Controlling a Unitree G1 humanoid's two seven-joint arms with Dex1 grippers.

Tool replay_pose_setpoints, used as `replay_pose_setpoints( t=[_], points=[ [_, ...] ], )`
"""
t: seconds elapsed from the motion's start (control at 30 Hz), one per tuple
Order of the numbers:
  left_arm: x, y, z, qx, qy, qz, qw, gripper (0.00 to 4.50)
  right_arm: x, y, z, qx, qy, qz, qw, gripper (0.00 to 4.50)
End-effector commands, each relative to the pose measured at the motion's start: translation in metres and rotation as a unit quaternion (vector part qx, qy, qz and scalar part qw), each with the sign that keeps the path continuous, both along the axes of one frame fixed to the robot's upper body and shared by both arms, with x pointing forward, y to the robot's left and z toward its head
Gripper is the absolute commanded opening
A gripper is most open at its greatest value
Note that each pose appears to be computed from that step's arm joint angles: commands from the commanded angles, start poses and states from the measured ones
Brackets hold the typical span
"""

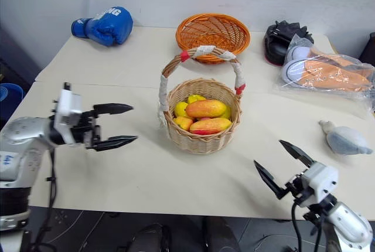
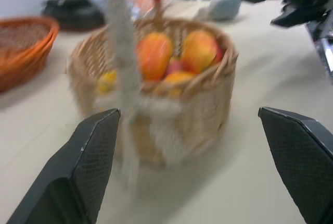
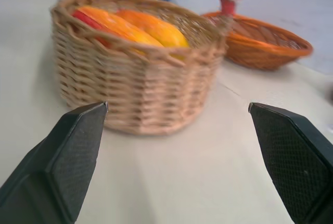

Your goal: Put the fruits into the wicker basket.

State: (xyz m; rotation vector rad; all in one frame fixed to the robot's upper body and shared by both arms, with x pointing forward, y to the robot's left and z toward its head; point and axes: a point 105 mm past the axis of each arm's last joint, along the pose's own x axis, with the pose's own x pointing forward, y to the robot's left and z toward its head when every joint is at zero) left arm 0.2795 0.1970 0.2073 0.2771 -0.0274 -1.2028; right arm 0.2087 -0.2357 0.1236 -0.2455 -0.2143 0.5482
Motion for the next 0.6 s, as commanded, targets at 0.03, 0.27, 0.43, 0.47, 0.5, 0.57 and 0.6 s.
replay_pose_setpoints(
  t=[0.03,0.27,0.43,0.47,0.5,0.57,0.6],
  points=[
    [-0.007,0.037,0.018,-0.029,0.033,0.032,0.999,4.47,-0.010,-0.026,0.002,-0.016,0.002,-0.015,1.000,4.50],
    [-0.011,0.036,0.016,-0.045,0.047,0.018,0.998,4.47,0.032,-0.020,0.044,0.002,-0.046,0.042,0.998,4.50],
    [-0.008,0.016,0.018,-0.070,0.041,-0.009,0.997,4.47,0.077,0.023,0.089,-0.012,-0.049,0.155,0.987,4.50],
    [-0.007,0.011,0.018,-0.076,0.042,-0.015,0.996,4.47,0.089,0.030,0.096,-0.016,-0.040,0.175,0.984,4.50],
    [-0.007,0.006,0.018,-0.078,0.041,-0.021,0.996,4.47,0.101,0.035,0.102,-0.019,-0.030,0.192,0.981,4.50],
    [-0.007,0.000,0.018,-0.081,0.040,-0.034,0.995,4.47,0.121,0.045,0.110,-0.022,-0.008,0.214,0.977,4.50],
    [-0.007,-0.002,0.019,-0.081,0.039,-0.036,0.995,4.47,0.126,0.047,0.112,-0.024,-0.002,0.220,0.975,4.50]
  ],
)
